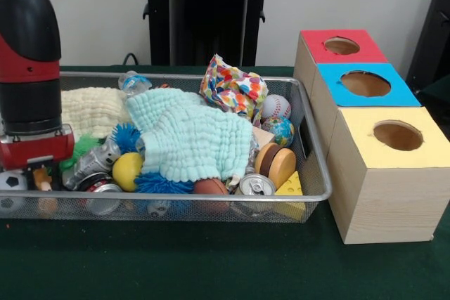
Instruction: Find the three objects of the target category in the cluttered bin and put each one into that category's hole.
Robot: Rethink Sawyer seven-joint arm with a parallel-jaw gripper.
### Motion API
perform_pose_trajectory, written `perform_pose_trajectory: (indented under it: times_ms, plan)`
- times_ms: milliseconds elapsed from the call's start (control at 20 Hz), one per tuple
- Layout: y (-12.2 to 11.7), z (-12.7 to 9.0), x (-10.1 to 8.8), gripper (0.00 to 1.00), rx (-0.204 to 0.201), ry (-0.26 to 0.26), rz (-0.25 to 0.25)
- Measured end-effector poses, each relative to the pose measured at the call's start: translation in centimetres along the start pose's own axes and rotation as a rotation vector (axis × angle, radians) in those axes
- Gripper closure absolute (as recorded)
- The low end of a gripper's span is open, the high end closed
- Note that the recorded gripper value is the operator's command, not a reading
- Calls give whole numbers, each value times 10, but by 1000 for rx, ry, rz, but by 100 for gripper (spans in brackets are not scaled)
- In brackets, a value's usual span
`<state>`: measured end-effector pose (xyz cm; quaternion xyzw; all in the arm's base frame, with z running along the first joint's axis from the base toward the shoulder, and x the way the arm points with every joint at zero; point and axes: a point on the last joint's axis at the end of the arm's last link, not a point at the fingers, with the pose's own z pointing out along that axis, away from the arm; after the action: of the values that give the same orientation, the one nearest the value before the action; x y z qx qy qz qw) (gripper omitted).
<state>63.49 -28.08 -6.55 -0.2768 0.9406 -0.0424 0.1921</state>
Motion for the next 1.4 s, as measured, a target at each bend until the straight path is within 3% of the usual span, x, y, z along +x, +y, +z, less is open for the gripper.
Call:
perform_pose_trajectory:
  times_ms: [150, 450, 750, 850, 1100, 1250, 1400]
  plan:
    - [3, -15, 0, 100, -7, 6, -15]
    - [12, -83, -12, 100, -37, 54, -53]
    - [19, -140, -35, 100, -26, 98, -105]
    - [34, -157, -57, 100, -19, 112, -146]
    - [76, -178, -100, 100, -31, 116, -213]
    - [124, -190, -136, 100, -59, 116, -270]
    - [166, -196, -158, 100, -93, 119, -292]
